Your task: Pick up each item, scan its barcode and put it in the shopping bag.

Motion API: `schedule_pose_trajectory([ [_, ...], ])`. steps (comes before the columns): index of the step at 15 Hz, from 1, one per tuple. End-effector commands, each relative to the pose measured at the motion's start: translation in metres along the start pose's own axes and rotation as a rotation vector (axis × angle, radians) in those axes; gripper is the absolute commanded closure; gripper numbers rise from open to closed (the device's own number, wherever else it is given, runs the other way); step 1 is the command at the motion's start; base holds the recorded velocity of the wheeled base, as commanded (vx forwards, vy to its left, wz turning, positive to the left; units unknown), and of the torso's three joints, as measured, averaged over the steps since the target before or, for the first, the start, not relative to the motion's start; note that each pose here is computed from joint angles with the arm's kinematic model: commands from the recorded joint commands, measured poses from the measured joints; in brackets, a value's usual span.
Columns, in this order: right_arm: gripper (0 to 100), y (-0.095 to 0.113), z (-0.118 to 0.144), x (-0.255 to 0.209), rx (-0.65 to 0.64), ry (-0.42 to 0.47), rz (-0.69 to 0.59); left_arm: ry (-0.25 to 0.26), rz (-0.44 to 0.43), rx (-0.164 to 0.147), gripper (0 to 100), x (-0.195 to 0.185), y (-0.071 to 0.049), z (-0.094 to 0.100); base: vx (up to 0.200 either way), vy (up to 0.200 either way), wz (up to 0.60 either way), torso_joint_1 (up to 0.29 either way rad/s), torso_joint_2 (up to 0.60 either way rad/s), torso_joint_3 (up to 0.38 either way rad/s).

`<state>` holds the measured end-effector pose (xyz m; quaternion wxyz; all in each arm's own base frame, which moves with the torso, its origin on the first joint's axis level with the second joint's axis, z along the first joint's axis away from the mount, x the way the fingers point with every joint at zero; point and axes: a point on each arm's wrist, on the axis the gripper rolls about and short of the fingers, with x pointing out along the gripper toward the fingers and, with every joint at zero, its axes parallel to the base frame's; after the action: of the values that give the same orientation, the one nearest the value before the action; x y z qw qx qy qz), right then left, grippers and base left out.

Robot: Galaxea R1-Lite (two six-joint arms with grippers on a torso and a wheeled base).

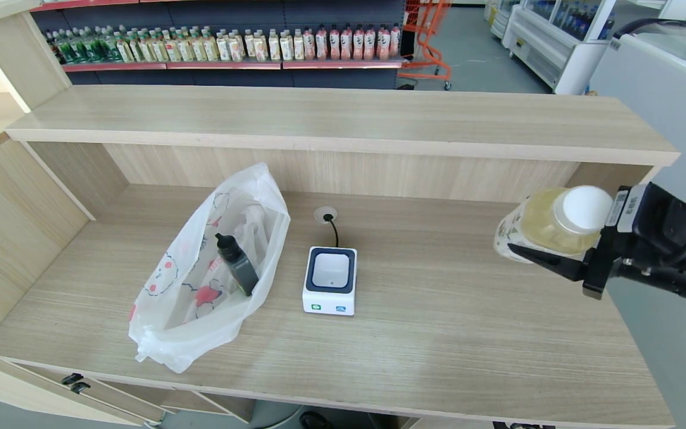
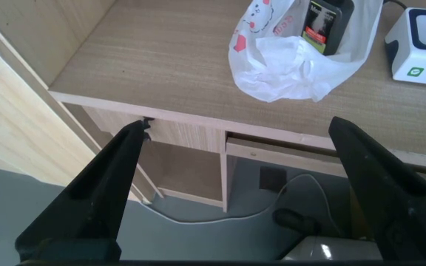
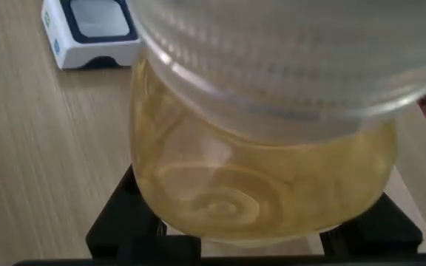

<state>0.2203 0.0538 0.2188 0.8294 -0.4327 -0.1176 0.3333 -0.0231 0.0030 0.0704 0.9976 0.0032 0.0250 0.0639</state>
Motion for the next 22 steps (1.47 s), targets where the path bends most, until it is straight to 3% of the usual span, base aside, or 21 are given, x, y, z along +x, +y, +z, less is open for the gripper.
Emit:
schedule_pose_trajectory([
  [1,100,-0.006,-0.012,-0.010,-0.113,0.066,-0.051,0.001,0.001,0.000,0,0.000,0.000,0.000,0.000,0.000,0.00,0.000,0.00,0.000],
  [3,100,-0.002,-0.014,-0.012,-0.189,0.069,-0.052,0.001,0.001,0.000,0,0.000,0.000,0.000,0.000,0.000,0.00,0.000,0.00,0.000],
  [10,100,0.010,-0.015,-0.011,-0.170,0.034,-0.005,-0.001,0.001,-0.005,0,0.000,0.000,0.000,0.000,0.000,0.00,0.000,0.00,0.000],
  [15,100,0.014,-0.005,0.003,-0.090,-0.054,0.050,-0.001,0.001,-0.006,0,0.000,0.000,0.000,0.000,0.200,0.00,-0.001,0.00,0.002],
  [22,100,0.014,-0.016,0.022,-0.063,-0.135,0.139,-0.001,0.001,-0.002,0,0.000,0.000,0.000,0.000,0.200,0.00,0.002,0.00,0.001],
])
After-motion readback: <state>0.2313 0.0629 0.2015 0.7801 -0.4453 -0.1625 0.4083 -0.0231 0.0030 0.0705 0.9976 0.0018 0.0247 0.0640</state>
